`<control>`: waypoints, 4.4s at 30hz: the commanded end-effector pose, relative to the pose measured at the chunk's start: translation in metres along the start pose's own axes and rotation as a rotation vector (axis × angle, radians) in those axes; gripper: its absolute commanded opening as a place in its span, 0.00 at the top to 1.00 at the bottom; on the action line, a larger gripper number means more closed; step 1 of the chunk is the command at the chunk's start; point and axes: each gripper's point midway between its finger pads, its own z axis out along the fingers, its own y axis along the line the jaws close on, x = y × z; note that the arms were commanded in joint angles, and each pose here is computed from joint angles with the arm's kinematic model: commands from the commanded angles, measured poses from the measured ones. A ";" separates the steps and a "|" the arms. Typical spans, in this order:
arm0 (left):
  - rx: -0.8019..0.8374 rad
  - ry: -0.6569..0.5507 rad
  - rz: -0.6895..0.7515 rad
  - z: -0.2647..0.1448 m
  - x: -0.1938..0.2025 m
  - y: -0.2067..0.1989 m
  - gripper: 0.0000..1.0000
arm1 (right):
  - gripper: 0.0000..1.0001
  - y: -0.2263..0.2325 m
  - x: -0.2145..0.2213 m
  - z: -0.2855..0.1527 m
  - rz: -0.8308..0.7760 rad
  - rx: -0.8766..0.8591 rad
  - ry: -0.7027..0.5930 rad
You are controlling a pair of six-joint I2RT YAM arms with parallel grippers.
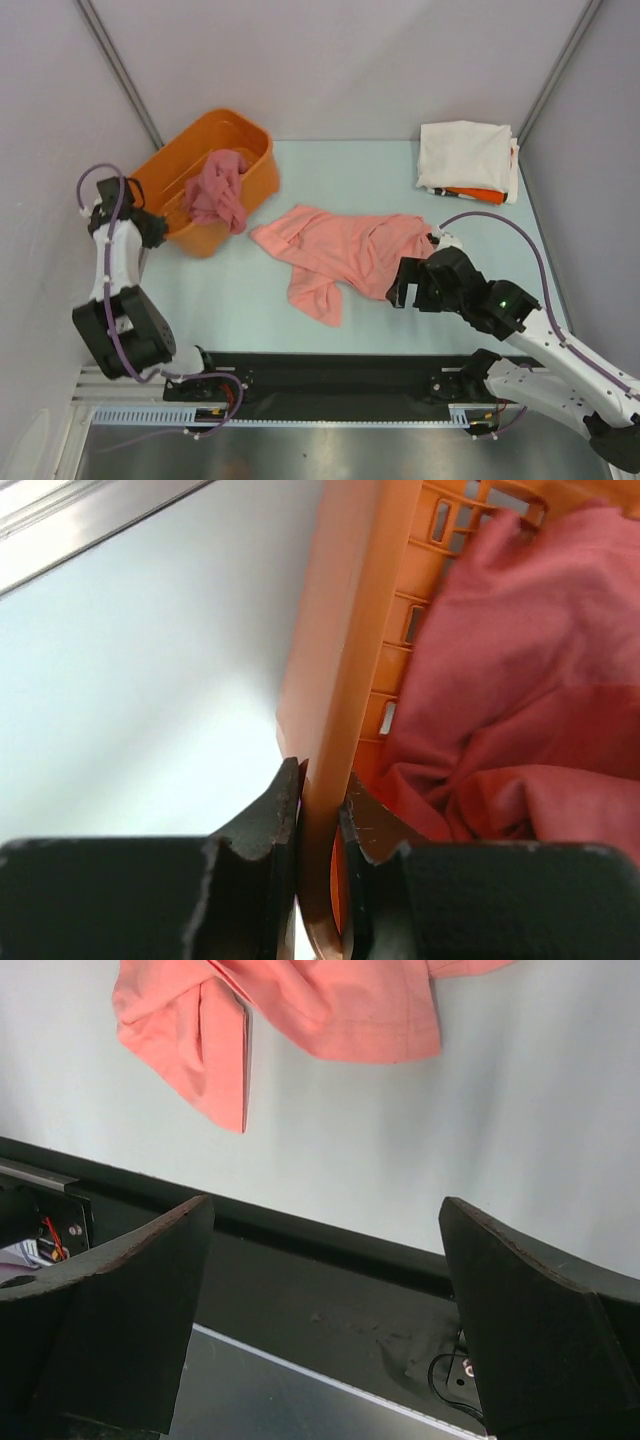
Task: Fold and stack the t-shirts
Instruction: Flatten the tshirt out
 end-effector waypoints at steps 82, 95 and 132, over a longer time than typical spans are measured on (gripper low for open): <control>0.531 0.250 0.845 -0.152 0.257 -0.028 0.00 | 0.19 -0.038 0.020 0.141 -0.002 0.242 0.185; 0.503 0.540 0.977 -0.105 0.380 0.019 0.00 | 0.60 -0.047 0.032 0.169 0.035 0.211 0.254; 0.377 0.242 1.049 -0.151 0.304 -0.017 1.00 | 1.00 -0.013 -0.181 0.035 0.400 -0.308 -0.049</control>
